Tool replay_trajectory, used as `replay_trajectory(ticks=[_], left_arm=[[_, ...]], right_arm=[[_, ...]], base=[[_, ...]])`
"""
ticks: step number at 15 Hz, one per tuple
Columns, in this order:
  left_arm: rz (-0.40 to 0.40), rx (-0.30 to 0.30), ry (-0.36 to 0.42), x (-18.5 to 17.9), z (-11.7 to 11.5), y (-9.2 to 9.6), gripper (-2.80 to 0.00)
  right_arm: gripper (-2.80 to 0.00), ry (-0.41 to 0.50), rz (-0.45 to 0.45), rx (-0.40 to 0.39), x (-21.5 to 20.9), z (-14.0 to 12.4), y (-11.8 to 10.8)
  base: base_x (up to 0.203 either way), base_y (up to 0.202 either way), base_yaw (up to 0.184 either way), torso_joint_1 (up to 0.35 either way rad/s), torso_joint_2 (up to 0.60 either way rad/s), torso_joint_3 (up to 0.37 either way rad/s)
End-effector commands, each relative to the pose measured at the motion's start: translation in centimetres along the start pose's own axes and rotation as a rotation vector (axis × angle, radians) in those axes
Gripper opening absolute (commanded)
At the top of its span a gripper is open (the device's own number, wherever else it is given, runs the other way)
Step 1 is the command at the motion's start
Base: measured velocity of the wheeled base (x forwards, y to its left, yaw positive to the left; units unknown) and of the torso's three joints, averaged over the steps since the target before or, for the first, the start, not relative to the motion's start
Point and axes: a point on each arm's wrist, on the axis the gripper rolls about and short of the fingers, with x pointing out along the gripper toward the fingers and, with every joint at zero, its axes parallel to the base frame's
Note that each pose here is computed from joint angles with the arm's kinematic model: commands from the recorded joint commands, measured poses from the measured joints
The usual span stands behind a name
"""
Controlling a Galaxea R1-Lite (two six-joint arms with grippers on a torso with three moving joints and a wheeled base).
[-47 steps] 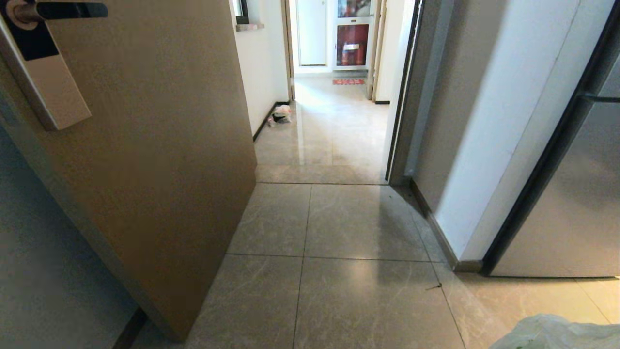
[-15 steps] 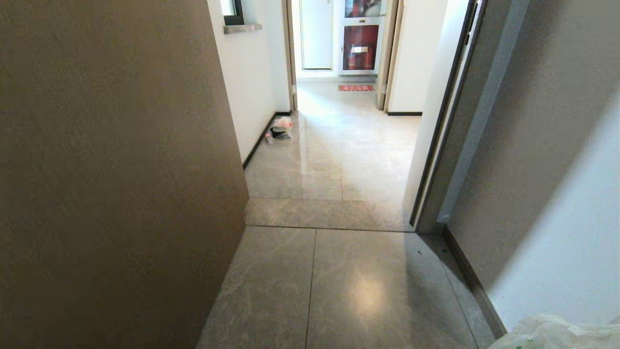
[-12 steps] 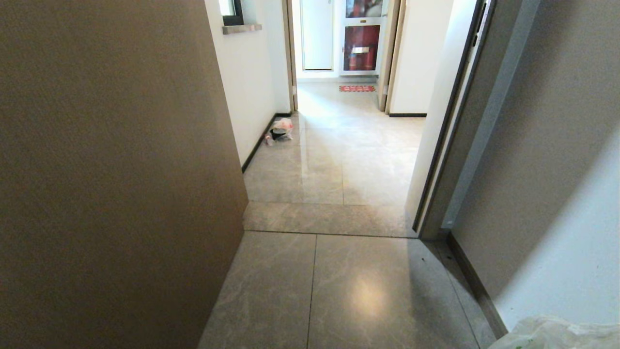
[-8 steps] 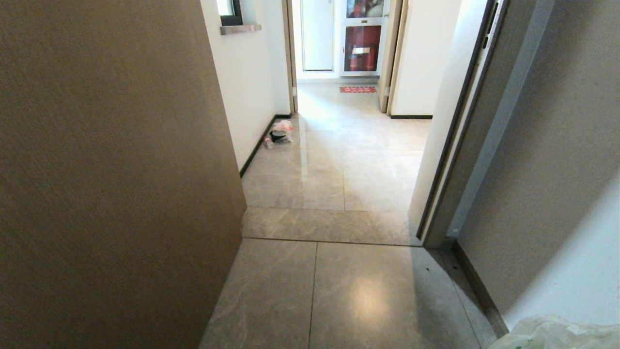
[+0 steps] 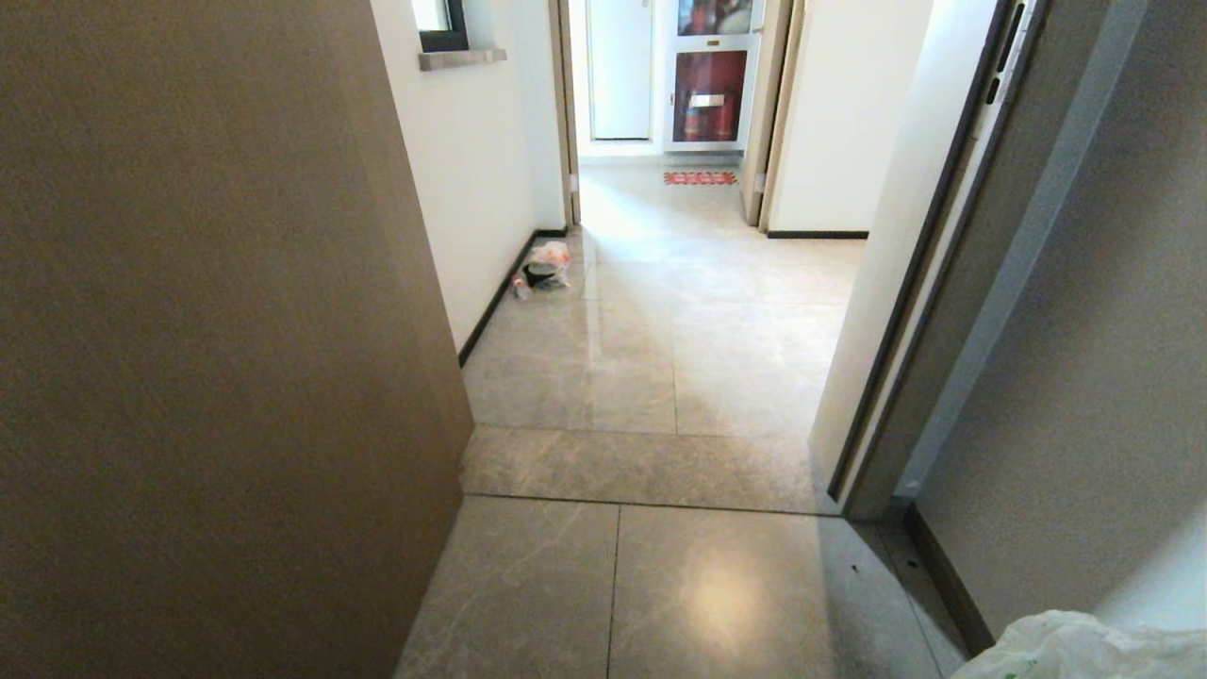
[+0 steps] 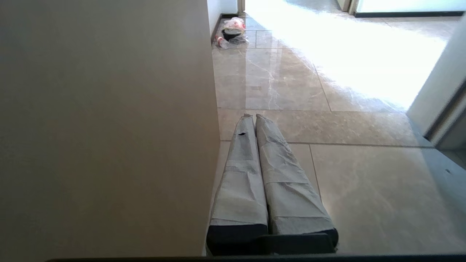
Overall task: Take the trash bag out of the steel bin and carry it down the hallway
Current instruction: Put the trash bag at the door
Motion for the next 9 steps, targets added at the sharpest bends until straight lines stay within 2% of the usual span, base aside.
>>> replay_trajectory(ticks=[1,9], left_arm=[[0.001,0.001,0.0,0.01,0.01,0.0,-2.8],[0.001,-0.001,0.0,0.01,0.01,0.0,-2.8]], right_arm=[[-2.8,-0.039,-0.002,-0.001,-0.29,-0.1,0.01],[-2.8,-0.039,-0.002,-0.001,-0.29,-0.1,0.01]], base=[[0.165,0.0,0.004,0.002,0.0,0.005],[0.008,0.0,-0.001,0.0,0.0,0.0]])
